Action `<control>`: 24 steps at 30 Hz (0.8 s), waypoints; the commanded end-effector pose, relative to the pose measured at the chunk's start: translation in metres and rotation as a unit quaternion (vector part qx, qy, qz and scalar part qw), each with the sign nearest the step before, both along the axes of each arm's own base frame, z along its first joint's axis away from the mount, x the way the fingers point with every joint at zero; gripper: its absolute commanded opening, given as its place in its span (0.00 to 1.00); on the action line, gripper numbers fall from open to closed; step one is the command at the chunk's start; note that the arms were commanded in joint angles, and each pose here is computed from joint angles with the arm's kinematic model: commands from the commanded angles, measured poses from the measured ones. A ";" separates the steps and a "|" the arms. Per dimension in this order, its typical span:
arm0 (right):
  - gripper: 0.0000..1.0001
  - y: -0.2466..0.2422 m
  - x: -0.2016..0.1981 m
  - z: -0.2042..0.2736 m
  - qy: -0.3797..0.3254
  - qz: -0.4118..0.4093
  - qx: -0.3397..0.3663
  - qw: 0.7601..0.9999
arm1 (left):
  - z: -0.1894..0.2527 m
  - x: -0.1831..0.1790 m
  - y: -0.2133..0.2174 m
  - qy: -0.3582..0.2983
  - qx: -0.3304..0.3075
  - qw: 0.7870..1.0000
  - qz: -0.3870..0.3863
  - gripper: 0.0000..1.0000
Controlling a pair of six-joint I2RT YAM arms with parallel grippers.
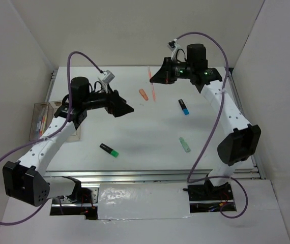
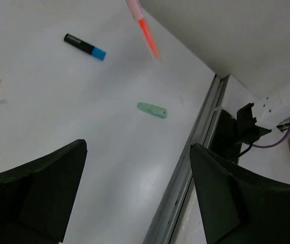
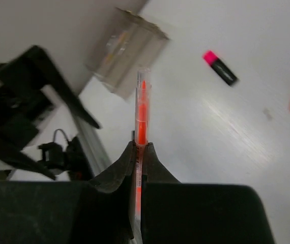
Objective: Sort the stationery into containers
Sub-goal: Pick up the pen from the center of the board, then place the pen in the storage box.
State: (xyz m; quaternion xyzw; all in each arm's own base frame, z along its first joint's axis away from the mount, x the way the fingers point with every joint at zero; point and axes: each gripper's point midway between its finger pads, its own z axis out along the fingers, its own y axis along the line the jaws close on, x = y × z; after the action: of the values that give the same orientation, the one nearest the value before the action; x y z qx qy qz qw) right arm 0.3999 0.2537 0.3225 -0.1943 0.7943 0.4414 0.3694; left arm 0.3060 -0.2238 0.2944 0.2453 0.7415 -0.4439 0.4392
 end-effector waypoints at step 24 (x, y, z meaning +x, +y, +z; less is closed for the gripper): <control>0.00 0.073 -0.078 0.046 0.042 0.121 0.145 0.981 | 0.055 0.022 -0.045 0.026 -0.180 0.982 -0.055 0.68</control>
State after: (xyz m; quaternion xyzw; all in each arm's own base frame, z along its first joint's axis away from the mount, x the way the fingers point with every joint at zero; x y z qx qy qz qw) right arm 0.3240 0.3236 0.3476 -0.2086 0.7314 0.5866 0.2782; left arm 0.3290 -0.2667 0.3336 0.1927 0.6686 -0.5809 0.4223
